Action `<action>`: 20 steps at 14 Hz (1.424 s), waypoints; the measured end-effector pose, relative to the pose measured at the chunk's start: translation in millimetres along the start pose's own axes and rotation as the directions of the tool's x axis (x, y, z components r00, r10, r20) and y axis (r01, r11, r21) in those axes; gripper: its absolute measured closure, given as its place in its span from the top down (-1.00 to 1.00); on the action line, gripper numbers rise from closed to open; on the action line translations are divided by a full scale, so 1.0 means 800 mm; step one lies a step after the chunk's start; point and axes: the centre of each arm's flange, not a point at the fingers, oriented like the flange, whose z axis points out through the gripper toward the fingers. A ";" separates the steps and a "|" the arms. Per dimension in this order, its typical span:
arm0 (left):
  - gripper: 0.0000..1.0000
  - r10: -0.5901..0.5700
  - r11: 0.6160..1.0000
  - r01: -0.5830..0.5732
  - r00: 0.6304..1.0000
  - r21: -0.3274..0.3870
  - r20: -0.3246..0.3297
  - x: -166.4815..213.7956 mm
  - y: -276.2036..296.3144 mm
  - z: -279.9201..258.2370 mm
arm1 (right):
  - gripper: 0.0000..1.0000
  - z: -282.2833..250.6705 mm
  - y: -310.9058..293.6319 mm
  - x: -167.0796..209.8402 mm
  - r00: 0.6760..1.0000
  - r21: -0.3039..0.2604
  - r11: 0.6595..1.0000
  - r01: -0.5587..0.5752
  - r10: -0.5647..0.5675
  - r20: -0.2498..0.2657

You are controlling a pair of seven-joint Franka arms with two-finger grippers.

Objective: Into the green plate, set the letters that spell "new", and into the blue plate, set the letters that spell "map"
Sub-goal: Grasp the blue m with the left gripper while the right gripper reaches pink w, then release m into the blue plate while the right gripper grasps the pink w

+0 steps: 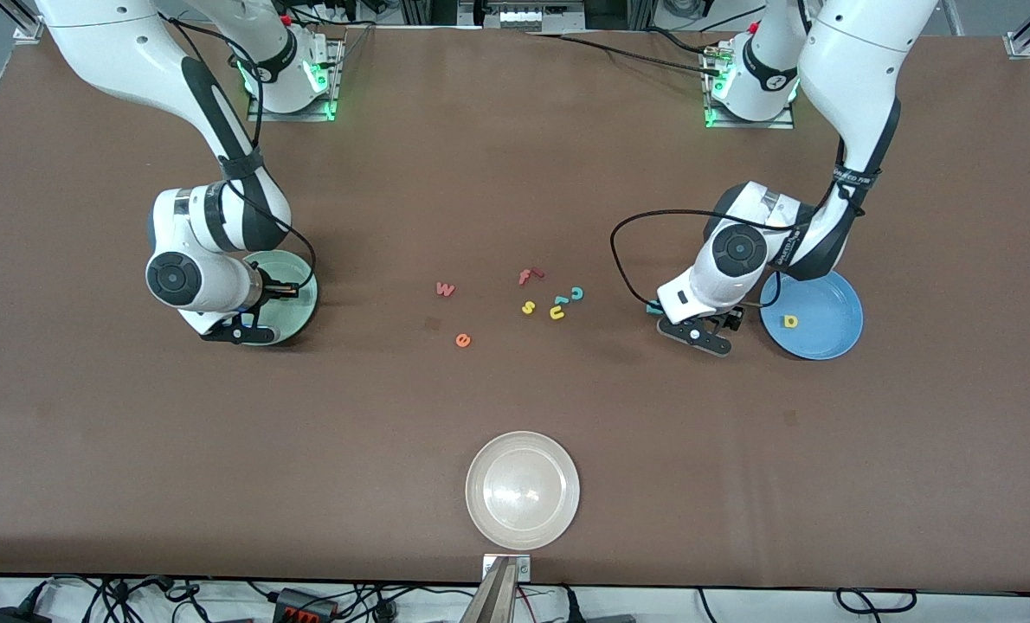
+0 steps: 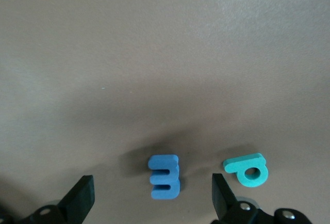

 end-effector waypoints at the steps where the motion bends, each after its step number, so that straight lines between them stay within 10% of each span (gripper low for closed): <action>1: 0.93 0.002 1.000 -0.002 1.000 -0.002 0.003 -0.002 0.001 0.005 | 0.19 -0.017 -0.005 0.002 1.000 0.003 1.000 0.006 -0.006 -0.010; 5: 0.30 0.005 1.000 -0.005 1.000 -0.005 0.006 -0.003 0.004 0.013 | 0.98 -0.106 -0.081 -0.003 0.991 -0.002 0.994 0.111 -0.111 -0.070; 9: -0.41 0.002 1.000 -0.002 1.000 -0.005 -0.015 0.000 0.000 0.006 | 1.00 -0.098 -0.231 -0.043 0.976 0.027 0.985 0.173 -0.168 -0.139; 13: -0.44 -0.019 1.000 0.019 0.999 -0.002 -0.030 0.004 -0.021 -0.002 | 1.00 -0.057 -0.264 -0.047 0.934 0.002 0.941 0.338 -0.335 -0.123; 17: -0.44 -0.004 1.000 0.003 1.000 0.031 0.024 0.007 -0.123 -0.075 | 1.00 -0.052 -0.294 -0.062 0.820 -0.035 0.828 0.560 -0.560 -0.118; 20: -0.44 -0.048 0.998 0.045 0.995 0.034 0.088 -0.019 -0.188 -0.099 | 1.00 -0.052 -0.318 -0.071 0.662 -0.078 0.675 0.733 -0.735 -0.144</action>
